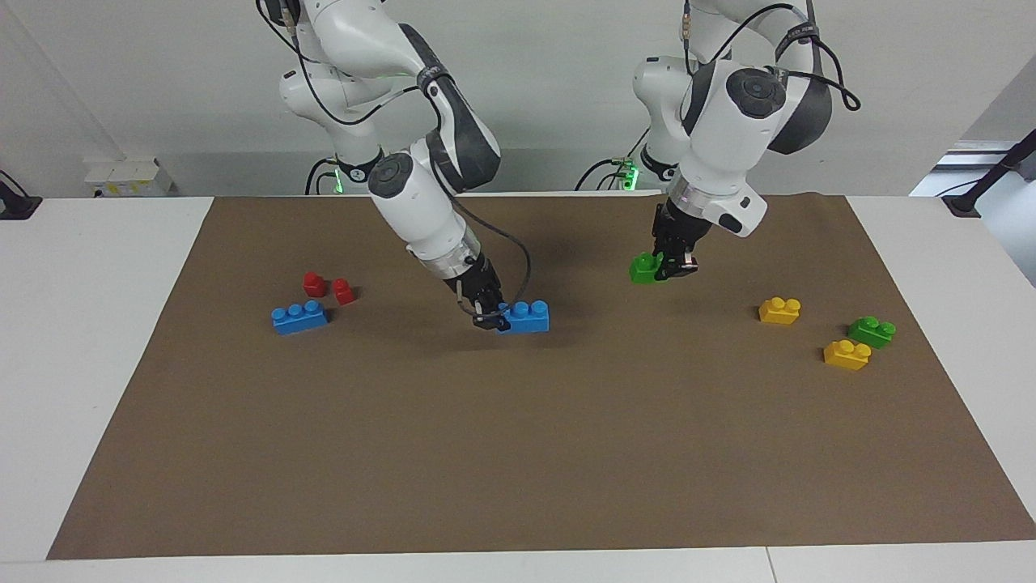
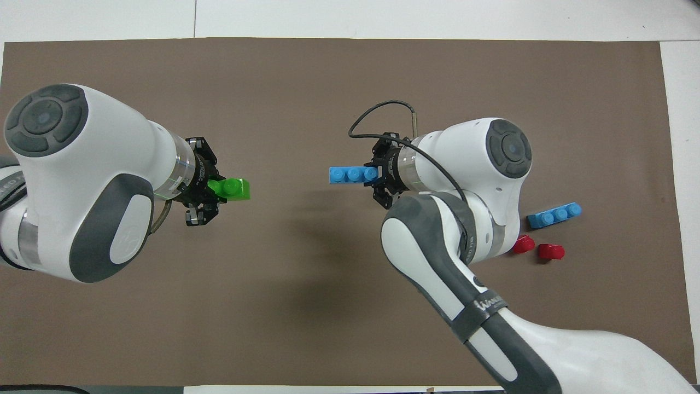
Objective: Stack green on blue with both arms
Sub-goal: 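Bring the green brick and blue brick together at the table center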
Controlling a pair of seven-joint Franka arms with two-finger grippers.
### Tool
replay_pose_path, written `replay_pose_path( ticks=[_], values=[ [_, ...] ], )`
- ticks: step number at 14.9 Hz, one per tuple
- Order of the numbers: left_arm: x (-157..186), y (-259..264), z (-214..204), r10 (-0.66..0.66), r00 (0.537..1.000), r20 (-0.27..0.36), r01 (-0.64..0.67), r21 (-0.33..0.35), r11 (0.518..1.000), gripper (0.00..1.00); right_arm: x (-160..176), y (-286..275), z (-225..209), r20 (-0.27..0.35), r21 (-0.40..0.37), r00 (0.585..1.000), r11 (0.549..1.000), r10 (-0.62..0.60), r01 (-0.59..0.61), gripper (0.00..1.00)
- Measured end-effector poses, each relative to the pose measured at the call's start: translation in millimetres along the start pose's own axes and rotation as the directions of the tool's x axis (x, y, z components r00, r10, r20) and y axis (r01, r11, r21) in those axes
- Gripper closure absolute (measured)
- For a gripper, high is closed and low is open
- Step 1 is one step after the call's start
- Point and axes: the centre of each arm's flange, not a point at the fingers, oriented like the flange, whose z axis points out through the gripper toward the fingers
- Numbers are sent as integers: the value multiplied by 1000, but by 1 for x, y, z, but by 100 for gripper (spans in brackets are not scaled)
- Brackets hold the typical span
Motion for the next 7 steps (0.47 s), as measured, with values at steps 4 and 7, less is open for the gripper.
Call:
replay_pose_path(
  ticks=[4, 7],
  values=[
    [-5, -3, -1, -9, 1000, 0, 9, -1, 1000, 67, -16, 27, 30, -12, 1, 1000, 1000, 20, -20, 66],
    [-14, -6, 1, -33, 999, 3, 33, -8, 999, 67, -11, 32, 44, -24, -3, 999, 1000, 24, -25, 66]
  ],
)
